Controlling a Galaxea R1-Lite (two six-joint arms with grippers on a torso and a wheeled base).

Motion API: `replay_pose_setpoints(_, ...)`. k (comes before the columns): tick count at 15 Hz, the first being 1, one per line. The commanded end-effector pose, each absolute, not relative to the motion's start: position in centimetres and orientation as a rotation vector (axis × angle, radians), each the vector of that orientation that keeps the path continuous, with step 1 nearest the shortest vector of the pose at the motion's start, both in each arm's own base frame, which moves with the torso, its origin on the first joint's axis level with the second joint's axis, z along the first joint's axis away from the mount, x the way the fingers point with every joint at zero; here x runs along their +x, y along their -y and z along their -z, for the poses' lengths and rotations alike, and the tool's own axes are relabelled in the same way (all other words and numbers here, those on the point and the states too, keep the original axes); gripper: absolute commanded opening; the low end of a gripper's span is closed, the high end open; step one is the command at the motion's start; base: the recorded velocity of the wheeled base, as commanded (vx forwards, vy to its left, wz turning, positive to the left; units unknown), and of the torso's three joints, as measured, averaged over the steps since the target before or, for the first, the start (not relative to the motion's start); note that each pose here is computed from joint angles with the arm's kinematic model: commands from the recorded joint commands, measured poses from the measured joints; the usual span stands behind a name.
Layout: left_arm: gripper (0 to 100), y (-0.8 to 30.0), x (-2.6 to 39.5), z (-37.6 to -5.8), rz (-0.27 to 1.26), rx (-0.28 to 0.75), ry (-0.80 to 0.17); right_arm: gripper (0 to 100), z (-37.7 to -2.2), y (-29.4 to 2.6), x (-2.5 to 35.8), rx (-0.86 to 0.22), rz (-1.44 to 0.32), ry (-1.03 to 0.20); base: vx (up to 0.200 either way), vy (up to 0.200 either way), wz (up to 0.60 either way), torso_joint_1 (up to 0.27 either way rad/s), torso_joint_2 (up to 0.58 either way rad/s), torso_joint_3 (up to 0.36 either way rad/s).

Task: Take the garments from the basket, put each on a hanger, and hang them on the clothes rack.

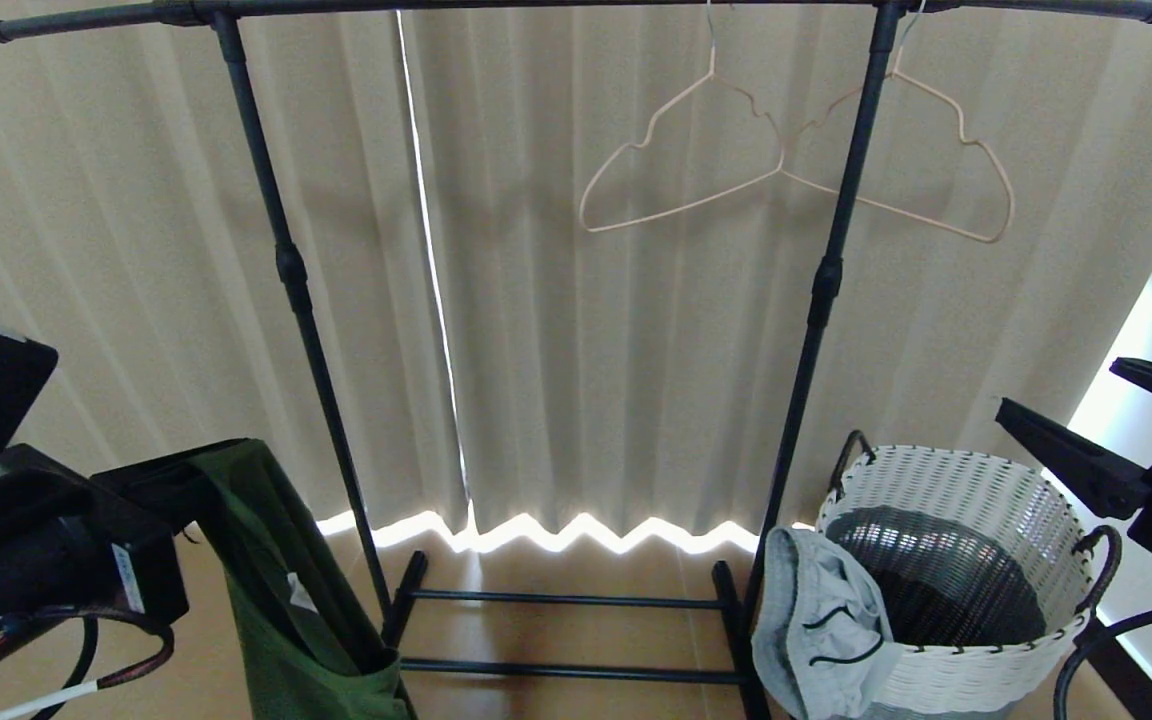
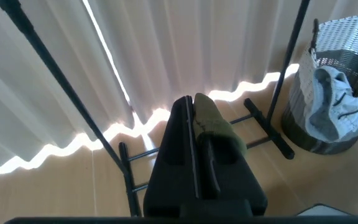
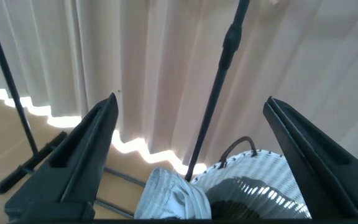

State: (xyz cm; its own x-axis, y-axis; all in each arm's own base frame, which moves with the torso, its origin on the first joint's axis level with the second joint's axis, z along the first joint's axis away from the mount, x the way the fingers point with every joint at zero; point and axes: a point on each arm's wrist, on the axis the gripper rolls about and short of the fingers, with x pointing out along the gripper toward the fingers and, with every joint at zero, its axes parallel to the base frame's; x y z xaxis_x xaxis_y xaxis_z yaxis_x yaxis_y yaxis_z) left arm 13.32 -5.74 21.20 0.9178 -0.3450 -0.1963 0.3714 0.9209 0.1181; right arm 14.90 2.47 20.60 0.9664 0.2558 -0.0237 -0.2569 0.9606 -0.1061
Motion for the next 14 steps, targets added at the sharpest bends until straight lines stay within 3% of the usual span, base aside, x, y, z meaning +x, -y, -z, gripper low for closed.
replay_pose_setpoints(1, 0, 5.1, 13.6, -21.3, 0.36, 0.143, -0.172, 100, -20.1, -2.6, 15.5, -0.125, -0.262, -0.038, 0.0, 0.0, 0.0, 0.0, 0.0, 0.0)
replay_pose_setpoints(7, 0, 4.9, 13.6, -20.5, 0.351, 0.149, -0.199, 100, -20.8, -1.9, 14.3, -0.167, -0.213, 0.019, 0.0, 0.0, 0.0, 0.0, 0.0, 0.0)
replay_pose_setpoints(14, 0, 4.4, 13.1, -19.8, 0.328, 0.136, -0.123, 100, -19.8, -1.3, 13.9, -0.167, -0.172, -0.015, 0.0, 0.0, 0.0, 0.0, 0.0, 0.0)
